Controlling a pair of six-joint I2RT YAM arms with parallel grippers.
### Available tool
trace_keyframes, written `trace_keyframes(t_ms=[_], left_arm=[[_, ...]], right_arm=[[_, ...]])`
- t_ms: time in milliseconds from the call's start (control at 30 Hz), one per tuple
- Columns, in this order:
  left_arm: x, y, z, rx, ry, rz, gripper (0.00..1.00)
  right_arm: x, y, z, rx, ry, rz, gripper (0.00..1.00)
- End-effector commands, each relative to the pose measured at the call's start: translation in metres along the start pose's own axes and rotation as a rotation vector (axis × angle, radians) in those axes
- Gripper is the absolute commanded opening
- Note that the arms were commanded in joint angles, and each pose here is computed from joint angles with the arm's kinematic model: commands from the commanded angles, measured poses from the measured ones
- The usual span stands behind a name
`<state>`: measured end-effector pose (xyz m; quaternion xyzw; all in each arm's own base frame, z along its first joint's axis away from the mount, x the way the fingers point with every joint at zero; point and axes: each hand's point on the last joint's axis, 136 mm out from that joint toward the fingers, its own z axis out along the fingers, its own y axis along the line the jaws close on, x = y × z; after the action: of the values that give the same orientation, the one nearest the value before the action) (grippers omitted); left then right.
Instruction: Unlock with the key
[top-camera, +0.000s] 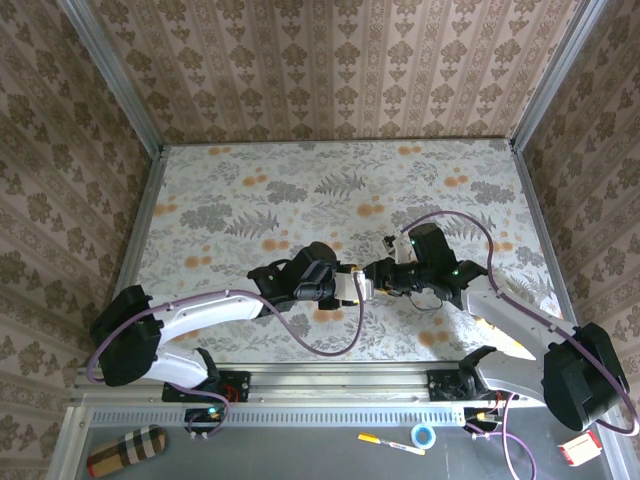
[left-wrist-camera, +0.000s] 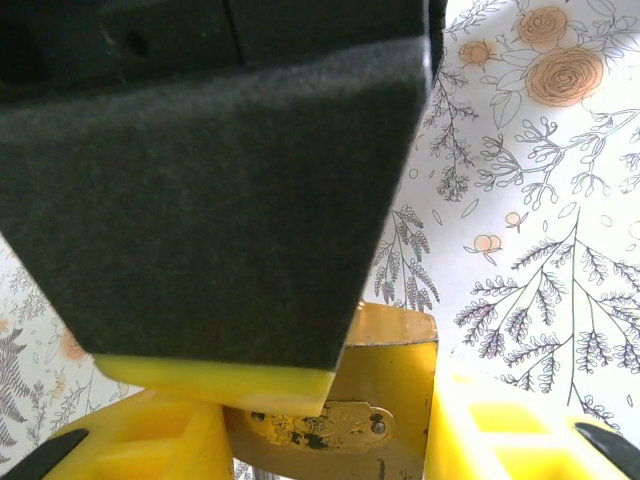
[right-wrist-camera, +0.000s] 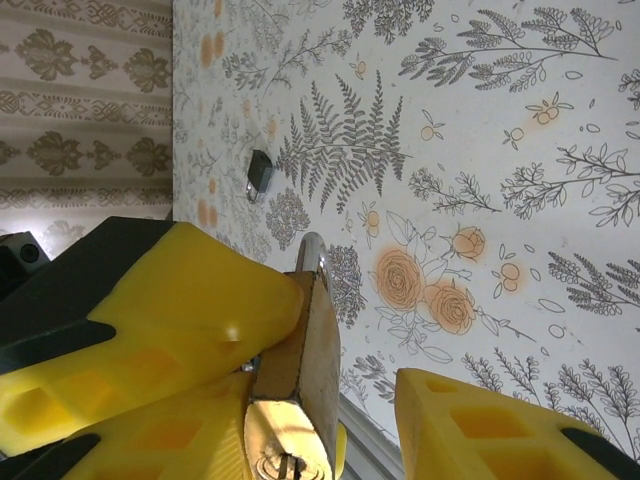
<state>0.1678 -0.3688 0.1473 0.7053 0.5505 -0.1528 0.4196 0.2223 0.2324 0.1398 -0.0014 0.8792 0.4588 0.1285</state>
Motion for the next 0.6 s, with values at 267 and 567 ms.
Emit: trace_keyframes(t_ms=[267, 567], left_arm=[[-0.042, 0.018, -0.002, -0.045, -0.126, 0.014, 0.00], [-0.041, 0.030, -0.011, -0.130, -0.171, -0.066, 0.48]], right_arm=[[-0.001, 0.008, 0.005, -0.034, 0.015, 0.008, 0.10], [-0.001, 0.014, 0.002, -0.035, 0.022, 0.014, 0.00]])
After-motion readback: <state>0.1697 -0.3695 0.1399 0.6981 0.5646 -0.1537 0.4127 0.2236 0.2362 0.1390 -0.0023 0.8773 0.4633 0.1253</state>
